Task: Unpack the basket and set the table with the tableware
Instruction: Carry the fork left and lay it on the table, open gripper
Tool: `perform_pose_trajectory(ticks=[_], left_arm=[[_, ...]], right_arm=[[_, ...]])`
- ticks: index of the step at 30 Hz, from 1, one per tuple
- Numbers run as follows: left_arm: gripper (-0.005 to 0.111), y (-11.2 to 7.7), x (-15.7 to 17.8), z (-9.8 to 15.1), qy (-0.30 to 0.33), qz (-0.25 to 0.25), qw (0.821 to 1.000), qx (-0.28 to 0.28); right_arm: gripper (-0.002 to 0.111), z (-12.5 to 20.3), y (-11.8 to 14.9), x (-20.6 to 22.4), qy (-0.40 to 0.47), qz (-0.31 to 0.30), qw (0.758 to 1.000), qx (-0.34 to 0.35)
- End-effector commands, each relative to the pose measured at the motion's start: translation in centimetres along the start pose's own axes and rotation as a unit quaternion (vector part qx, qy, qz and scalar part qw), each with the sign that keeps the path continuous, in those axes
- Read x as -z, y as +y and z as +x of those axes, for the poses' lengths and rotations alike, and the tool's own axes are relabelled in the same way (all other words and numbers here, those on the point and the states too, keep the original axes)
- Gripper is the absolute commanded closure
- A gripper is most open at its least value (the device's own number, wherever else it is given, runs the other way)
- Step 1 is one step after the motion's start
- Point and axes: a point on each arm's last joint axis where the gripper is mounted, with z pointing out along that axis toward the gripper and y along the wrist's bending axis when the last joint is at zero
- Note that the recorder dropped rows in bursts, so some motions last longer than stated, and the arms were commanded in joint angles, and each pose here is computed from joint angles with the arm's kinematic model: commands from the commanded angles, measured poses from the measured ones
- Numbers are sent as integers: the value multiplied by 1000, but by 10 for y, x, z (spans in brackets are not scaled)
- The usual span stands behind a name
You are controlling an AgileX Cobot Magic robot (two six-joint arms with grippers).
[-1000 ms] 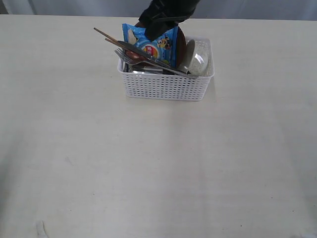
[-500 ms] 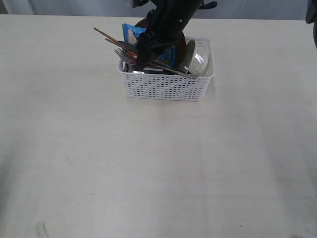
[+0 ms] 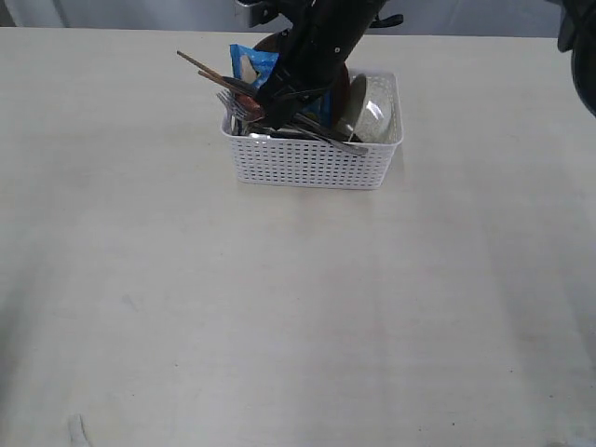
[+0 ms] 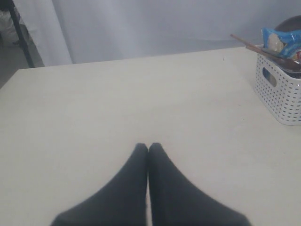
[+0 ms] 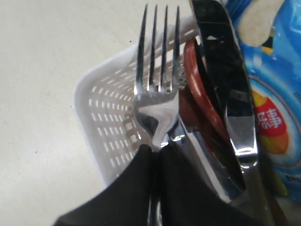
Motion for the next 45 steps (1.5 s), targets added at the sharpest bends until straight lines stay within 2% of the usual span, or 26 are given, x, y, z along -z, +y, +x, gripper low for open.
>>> perform_pose_trajectory(ticks=[1, 10, 14, 19, 22, 28, 32, 36, 38, 42, 45], left_arm=[[107, 0, 0, 1, 0, 3, 1000, 1], [107, 0, 0, 1, 0, 3, 1000, 1], [107, 0, 0, 1, 0, 3, 1000, 1], [107, 0, 0, 1, 0, 3, 1000, 1], [107, 0, 0, 1, 0, 3, 1000, 1], [107, 0, 0, 1, 0, 3, 1000, 1], [107, 0, 0, 1, 0, 2, 1000, -1], [107, 0, 0, 1, 0, 2, 1000, -1], [107, 0, 0, 1, 0, 2, 1000, -1], [107, 0, 0, 1, 0, 2, 1000, -1], [107, 0, 0, 1, 0, 2, 1000, -1]], right_arm=[[109, -1, 0, 3, -2, -4, 1000, 1], [109, -6, 7, 20, 9, -22, 1000, 14], [109, -17, 9, 32, -17, -17, 1000, 19], [109, -23, 15, 43, -41, -28, 999, -21], [109, -28, 22, 51, -61, -48, 994, -72], [109, -33, 45, 70, -74, -66, 985, -138], [109, -33, 74, 71, -59, -81, 983, -151], [109, -29, 118, 62, -36, -90, 983, -153], [109, -31, 142, 55, -45, -66, 984, -160], [109, -28, 187, 32, -63, 39, 981, -181], [109, -25, 221, 16, -54, 93, 979, -171]])
